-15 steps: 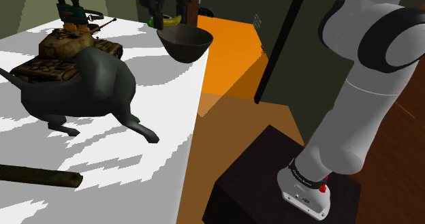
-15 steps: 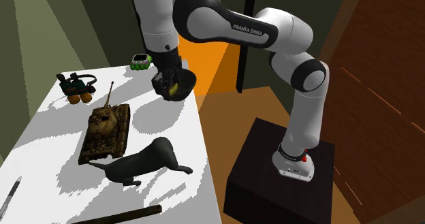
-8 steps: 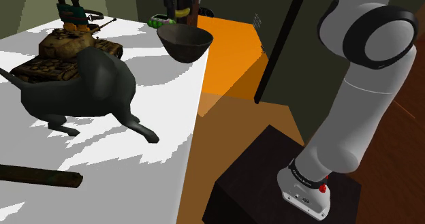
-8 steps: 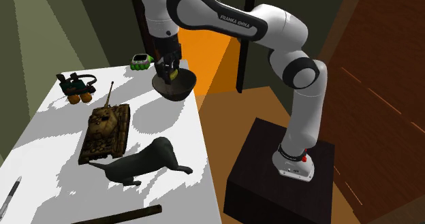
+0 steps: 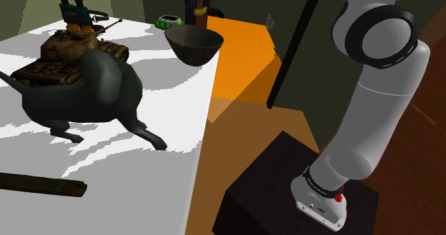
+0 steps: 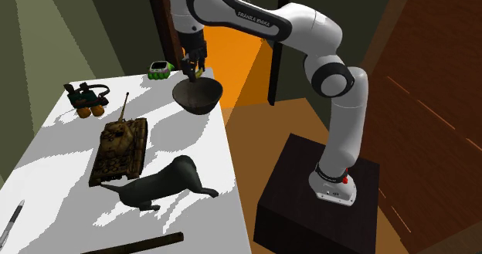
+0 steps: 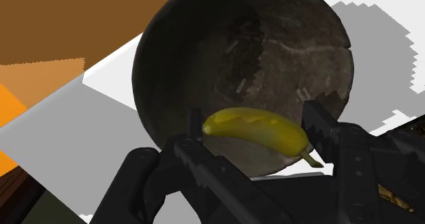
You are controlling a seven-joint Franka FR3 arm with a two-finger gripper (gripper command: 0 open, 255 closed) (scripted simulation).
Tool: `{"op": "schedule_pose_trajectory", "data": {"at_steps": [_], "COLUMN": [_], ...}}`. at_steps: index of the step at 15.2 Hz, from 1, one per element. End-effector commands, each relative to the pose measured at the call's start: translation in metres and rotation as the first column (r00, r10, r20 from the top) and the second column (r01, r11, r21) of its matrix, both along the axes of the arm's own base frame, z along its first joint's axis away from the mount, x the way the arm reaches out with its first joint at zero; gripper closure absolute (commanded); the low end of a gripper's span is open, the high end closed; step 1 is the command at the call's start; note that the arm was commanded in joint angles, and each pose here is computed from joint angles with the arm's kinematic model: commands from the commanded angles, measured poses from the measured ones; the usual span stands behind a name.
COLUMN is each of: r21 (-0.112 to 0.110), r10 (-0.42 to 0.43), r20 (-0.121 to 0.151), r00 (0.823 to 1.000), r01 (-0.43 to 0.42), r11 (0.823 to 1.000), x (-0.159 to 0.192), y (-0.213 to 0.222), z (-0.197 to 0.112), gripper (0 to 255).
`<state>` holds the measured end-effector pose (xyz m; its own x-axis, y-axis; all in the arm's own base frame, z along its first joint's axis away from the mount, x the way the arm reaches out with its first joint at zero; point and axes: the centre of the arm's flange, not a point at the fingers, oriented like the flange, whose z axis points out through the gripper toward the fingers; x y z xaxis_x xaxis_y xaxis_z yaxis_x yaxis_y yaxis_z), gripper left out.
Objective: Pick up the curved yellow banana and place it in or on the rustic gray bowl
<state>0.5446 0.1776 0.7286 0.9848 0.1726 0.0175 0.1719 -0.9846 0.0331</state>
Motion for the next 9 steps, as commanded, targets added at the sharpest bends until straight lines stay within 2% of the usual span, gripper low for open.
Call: {"op": "schedule_pose_trajectory", "data": {"at_steps": [1,9], "r21": [0.001,0.001], "r10": [0.001,0.001], "r20": [0.001,0.001], "r00": [1.0,1.0], "r01": [-0.001,-0.001], "r11": [1.0,1.0], "x": [0.002,0.002], "y": [-0.001,-0.001], "z": [-0.011,-0.053], "gripper": [255,255]}}
